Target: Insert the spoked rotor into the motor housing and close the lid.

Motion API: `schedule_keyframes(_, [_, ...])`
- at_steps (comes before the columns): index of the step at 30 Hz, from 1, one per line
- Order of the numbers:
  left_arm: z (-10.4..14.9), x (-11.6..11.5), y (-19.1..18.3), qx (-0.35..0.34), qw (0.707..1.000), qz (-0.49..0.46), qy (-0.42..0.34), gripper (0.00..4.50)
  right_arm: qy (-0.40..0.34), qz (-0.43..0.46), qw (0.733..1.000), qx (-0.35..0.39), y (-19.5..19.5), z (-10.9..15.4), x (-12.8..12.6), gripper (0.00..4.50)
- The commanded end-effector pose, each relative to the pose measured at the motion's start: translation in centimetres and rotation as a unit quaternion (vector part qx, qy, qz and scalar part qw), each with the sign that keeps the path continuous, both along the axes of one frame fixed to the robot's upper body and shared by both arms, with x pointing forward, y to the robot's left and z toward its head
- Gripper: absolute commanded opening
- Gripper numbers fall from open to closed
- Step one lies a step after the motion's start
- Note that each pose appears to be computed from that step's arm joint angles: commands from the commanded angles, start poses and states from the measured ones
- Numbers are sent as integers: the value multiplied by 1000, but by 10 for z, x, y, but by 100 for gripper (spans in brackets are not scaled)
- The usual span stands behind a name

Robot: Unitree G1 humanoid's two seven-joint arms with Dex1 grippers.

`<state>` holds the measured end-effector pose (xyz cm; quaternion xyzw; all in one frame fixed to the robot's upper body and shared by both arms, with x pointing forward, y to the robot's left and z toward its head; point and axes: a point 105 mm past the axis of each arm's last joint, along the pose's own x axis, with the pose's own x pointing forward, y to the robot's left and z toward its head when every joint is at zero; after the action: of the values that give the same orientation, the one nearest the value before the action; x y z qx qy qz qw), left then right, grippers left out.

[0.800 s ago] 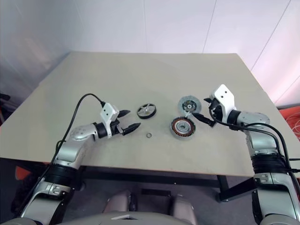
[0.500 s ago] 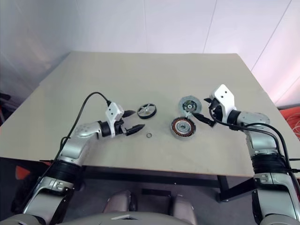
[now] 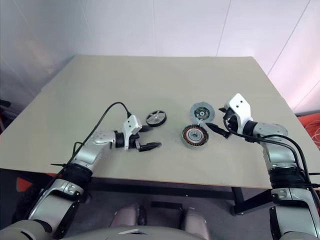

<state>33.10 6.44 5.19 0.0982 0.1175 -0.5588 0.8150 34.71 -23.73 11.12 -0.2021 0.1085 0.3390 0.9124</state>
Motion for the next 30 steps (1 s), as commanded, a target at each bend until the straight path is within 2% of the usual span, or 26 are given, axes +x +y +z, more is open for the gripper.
schedule_keyframes(1, [9,1,-8,8,999,-33,-22,448,-41,2,999,3,0,23,2,450])
schedule_keyframes(13, [4,-2,-24,44,994,-92,-31,448,-47,-4,999,5,-1,23,2,450])
schedule_keyframes(30, [-30,-5,-7,53,998,-45,-10,448,-51,-3,999,4,1,25,7,450])
